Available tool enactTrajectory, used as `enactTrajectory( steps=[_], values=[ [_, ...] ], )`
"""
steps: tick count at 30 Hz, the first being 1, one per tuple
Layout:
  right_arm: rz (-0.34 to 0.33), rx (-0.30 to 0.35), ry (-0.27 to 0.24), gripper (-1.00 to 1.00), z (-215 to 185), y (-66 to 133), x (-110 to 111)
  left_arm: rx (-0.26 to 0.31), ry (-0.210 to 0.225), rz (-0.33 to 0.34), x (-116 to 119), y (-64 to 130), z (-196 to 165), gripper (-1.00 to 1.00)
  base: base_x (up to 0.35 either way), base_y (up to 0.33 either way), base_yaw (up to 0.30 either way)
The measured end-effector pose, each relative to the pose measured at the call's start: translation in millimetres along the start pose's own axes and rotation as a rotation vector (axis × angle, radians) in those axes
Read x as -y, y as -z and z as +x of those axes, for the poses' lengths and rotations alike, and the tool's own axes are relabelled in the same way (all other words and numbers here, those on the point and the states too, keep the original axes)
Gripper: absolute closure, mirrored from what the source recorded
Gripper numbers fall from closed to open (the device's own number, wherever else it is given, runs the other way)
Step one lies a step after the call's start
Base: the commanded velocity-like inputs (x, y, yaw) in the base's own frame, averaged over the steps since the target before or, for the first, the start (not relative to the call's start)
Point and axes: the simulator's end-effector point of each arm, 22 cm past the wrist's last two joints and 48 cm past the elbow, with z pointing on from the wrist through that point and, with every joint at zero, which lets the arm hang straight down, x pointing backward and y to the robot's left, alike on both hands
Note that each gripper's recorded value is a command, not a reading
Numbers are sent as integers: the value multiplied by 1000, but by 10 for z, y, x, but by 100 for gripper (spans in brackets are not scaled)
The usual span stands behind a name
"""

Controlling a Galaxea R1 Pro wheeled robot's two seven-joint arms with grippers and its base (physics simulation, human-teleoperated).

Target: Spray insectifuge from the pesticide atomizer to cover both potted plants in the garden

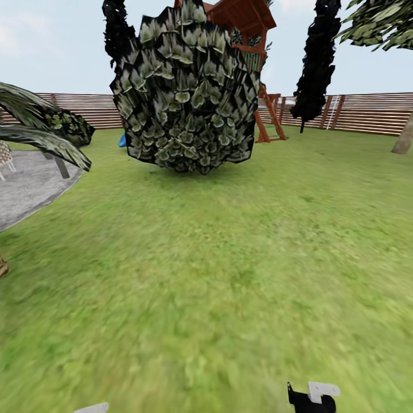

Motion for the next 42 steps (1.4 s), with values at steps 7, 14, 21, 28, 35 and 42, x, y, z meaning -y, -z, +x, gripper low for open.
enactTrajectory(
  steps=[7,14,21,28,35,42],
  values=[
    [-6,-2,-5,-100,7,7,-61,1,-1,1,4,1,0,100,339,-1,263],
    [-7,-2,-6,-100,8,8,-65,1,1,1,8,2,1,100,339,0,276],
    [-7,-2,-6,-100,8,8,-65,1,-2,3,14,2,-1,100,339,0,276],
    [-7,-2,-6,-100,8,8,-66,0,-1,3,13,4,7,100,339,0,276],
    [-6,-1,-2,-100,6,6,-47,0,-4,5,18,4,7,100,340,0,115],
    [-5,-1,-2,-100,6,6,-43,-1,0,3,13,4,7,100,340,0,2]
  ],
)
